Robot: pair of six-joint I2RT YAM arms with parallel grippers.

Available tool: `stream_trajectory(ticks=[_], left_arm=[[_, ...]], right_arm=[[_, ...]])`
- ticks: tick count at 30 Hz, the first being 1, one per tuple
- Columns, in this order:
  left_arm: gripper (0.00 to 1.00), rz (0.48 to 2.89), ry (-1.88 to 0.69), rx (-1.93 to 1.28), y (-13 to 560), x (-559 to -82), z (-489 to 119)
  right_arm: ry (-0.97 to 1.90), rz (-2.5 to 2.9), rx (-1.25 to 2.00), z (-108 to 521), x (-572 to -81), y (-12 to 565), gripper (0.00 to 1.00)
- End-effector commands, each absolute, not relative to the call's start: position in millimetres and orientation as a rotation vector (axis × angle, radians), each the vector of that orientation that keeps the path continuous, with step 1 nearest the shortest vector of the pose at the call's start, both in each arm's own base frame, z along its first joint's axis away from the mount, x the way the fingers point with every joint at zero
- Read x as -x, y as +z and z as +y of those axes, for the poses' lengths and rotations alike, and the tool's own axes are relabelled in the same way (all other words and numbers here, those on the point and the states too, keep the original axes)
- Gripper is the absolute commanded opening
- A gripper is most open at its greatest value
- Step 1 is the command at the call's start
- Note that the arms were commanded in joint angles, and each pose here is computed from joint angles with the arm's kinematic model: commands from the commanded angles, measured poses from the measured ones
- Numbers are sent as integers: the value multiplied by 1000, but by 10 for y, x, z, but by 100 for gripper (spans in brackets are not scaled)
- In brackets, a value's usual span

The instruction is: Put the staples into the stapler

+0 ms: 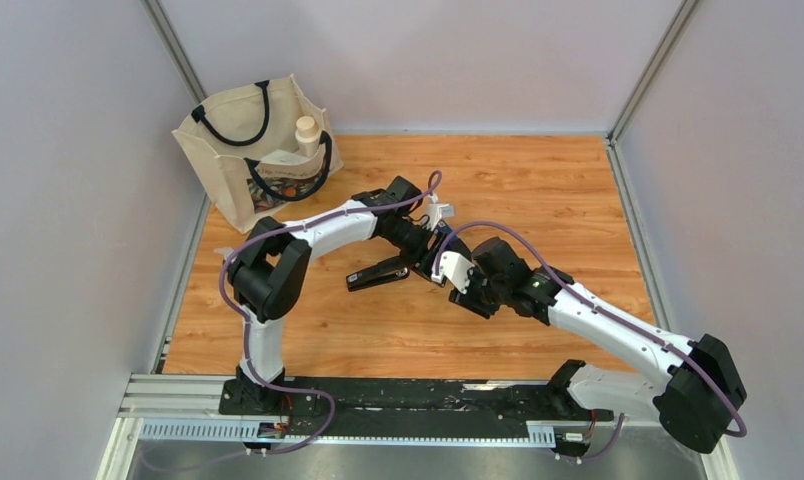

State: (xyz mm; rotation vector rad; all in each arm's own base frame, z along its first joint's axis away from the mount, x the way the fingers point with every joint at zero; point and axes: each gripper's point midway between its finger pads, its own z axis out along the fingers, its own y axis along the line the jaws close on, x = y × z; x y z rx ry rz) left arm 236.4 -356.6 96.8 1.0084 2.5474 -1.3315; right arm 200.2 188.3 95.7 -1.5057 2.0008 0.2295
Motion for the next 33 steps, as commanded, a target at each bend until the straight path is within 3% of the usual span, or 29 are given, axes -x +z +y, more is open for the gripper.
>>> stream_trajectory(ticks=[1,33], left_arm=[[62,2550,-1367,-1025,993,-2328,-3702],[62,2514,-1454,-1028,1049,-2247,-3872]], right_arm=[[264,1940,1483,2009,-2047,1063,44],[249,1935,1487,2006,-2062,1046,44]])
